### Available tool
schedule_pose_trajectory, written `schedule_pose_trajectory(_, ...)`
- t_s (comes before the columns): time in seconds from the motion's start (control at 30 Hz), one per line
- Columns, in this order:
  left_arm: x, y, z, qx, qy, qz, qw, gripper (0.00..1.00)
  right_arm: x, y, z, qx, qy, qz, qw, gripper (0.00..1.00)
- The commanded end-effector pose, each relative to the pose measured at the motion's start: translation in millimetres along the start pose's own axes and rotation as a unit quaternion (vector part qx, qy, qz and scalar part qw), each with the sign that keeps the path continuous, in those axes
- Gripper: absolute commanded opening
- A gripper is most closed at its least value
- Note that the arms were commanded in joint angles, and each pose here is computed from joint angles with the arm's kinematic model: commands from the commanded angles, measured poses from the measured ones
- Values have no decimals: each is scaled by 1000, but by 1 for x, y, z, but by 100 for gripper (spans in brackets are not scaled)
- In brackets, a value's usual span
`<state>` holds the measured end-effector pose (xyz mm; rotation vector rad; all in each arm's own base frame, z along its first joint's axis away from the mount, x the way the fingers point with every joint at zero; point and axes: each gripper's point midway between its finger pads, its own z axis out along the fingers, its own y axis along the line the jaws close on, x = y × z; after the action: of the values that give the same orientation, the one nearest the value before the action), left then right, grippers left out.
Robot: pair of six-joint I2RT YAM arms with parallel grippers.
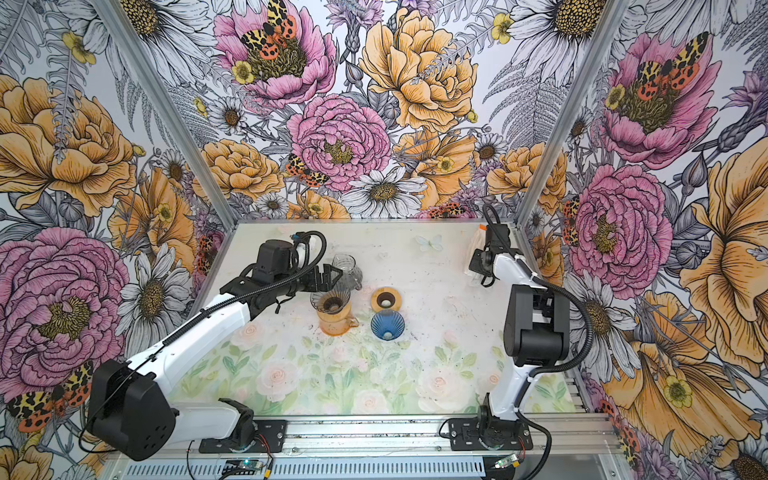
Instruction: Place the coffee filter in the dripper
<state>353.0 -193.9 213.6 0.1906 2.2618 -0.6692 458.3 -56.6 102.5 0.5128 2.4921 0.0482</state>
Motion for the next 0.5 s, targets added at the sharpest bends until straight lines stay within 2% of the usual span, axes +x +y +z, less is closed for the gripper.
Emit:
schedule_pose_trajectory(0.0,-2,-8,0,14,0,1,1000,99,3,1,-14,-2,-2,2,1000,0)
schedule_pose_trajectory(0.23,-1,-8,1,13,2,-1,1000,99,23,-7,-7,10,22,9,1000,0)
schedule_pose_trajectory(0.47,1,-7,1,13,4,2,1000,99,30,-9,1,16,32,5,999,5)
